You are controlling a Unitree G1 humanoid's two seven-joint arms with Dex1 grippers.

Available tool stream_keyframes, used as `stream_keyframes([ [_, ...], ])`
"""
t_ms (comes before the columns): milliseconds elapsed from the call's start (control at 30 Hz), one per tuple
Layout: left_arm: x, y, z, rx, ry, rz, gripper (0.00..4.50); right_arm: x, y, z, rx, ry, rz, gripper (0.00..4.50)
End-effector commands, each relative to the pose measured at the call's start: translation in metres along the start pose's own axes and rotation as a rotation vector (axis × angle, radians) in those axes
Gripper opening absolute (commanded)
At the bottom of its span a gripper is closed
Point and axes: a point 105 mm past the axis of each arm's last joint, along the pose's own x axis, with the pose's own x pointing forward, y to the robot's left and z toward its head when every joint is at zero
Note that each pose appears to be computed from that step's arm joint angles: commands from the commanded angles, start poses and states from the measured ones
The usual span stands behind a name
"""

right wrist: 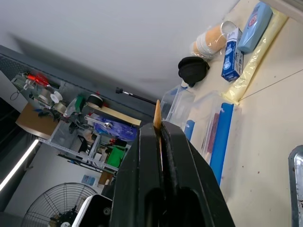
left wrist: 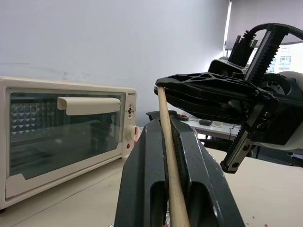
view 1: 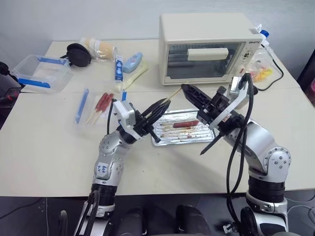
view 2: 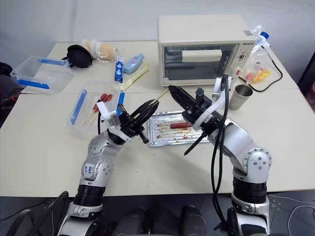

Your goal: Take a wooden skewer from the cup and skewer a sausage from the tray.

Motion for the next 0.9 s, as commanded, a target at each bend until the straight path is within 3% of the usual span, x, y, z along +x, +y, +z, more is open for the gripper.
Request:
stream_keyframes([
  [33, 0.002, -0.001, 0.014, 0.023, -0.047, -0.012, 0.00, -0.007, 0.012, -0.004, -0.078, 0.029, 0.051, 0.73],
  [233, -0.024, 0.009, 0.029, 0.032, -0.001, -0.007, 0.00, -0.059, -0.015, 0.011, -0.407, 0.133, -0.049, 2.69],
  [300, -0.048, 0.015, 0.034, 0.041, 0.068, -0.011, 0.00, -0.087, -0.031, 0.023, -0.607, 0.162, -0.114, 3.41],
  [400, -0.085, 0.028, 0.043, 0.030, 0.162, 0.034, 0.00, -0.128, -0.045, 0.033, -0.940, 0.204, -0.073, 4.47],
  [533, -0.138, 0.049, 0.060, 0.021, 0.242, 0.168, 0.00, -0.187, -0.084, 0.047, -1.239, 0.393, -0.119, 4.49],
  [700, -0.177, 0.061, 0.073, 0.023, 0.293, 0.294, 0.00, -0.211, -0.100, 0.061, -1.407, 0.455, -0.125, 4.49],
  [833, -0.191, 0.063, 0.073, 0.015, 0.314, 0.342, 0.00, -0.173, -0.093, 0.057, -1.421, 0.499, 0.002, 4.49],
  [900, -0.185, 0.062, 0.070, 0.009, 0.306, 0.329, 0.00, -0.129, -0.089, 0.048, -1.415, 0.598, 0.051, 4.49],
])
